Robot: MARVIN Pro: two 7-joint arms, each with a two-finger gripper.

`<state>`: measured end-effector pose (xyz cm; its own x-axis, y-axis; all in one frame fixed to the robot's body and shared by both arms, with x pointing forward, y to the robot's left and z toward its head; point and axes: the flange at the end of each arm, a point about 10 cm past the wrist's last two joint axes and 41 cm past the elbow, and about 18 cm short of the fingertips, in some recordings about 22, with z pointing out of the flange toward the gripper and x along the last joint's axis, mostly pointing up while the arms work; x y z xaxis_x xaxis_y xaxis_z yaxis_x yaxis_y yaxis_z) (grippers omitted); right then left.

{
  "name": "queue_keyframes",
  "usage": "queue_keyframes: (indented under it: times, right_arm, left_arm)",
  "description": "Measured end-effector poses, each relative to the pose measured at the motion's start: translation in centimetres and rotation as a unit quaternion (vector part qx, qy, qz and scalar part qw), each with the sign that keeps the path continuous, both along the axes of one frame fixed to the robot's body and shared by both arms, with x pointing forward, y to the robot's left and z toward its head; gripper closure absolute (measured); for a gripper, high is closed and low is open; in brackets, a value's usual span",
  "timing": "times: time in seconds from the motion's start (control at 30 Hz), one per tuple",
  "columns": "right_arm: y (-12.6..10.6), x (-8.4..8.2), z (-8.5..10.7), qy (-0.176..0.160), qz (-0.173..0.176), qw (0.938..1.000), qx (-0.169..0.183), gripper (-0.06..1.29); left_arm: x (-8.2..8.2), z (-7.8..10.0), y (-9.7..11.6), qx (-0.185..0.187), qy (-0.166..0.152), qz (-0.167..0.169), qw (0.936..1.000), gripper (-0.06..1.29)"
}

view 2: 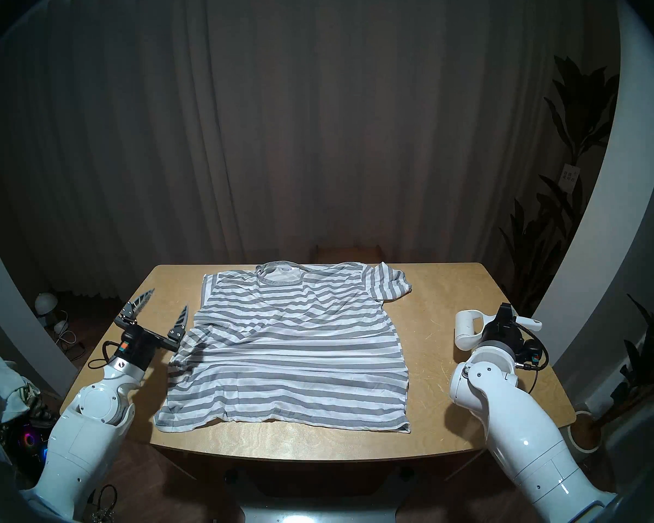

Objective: Use the fur roller to clean a top

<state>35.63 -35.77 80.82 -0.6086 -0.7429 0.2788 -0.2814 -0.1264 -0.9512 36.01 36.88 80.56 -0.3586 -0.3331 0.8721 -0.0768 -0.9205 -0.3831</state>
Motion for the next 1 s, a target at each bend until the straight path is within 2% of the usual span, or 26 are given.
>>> queue_keyframes:
  times: [0.13, 0.43, 0.6, 0.73, 1.0]
  right_arm:
    - [0.4, 0.3, 0.4, 0.011, 0.011, 0.999, 0.041, 1.14]
    - [0.8, 1.3, 2.5, 0.015, 0.045, 0.9933, 0.105, 1.14]
    - [0.7, 1.8, 4.1, 0.011, 0.064, 0.9884, 0.137, 1.14]
    - [0.4, 2.0, 5.0, 0.014, 0.077, 0.9822, 0.171, 1.14]
    - [-0.4, 1.4, 4.9, 0.044, 0.113, 0.9629, 0.241, 1.14]
  left_arm:
    - [-0.1, 2.9, -0.3, -0.052, -0.057, 0.013, 0.997, 0.03]
    - [-1.9, 4.3, -2.4, -0.149, -0.094, 0.021, 0.9842, 0.03]
    - [-3.0, 4.3, -3.4, -0.196, -0.097, 0.028, 0.9754, 0.03]
    - [-4.0, 4.0, -4.4, -0.238, -0.088, 0.031, 0.9668, 0.03]
    - [-5.6, 3.0, -6.3, -0.308, -0.039, 0.039, 0.9498, 0.03]
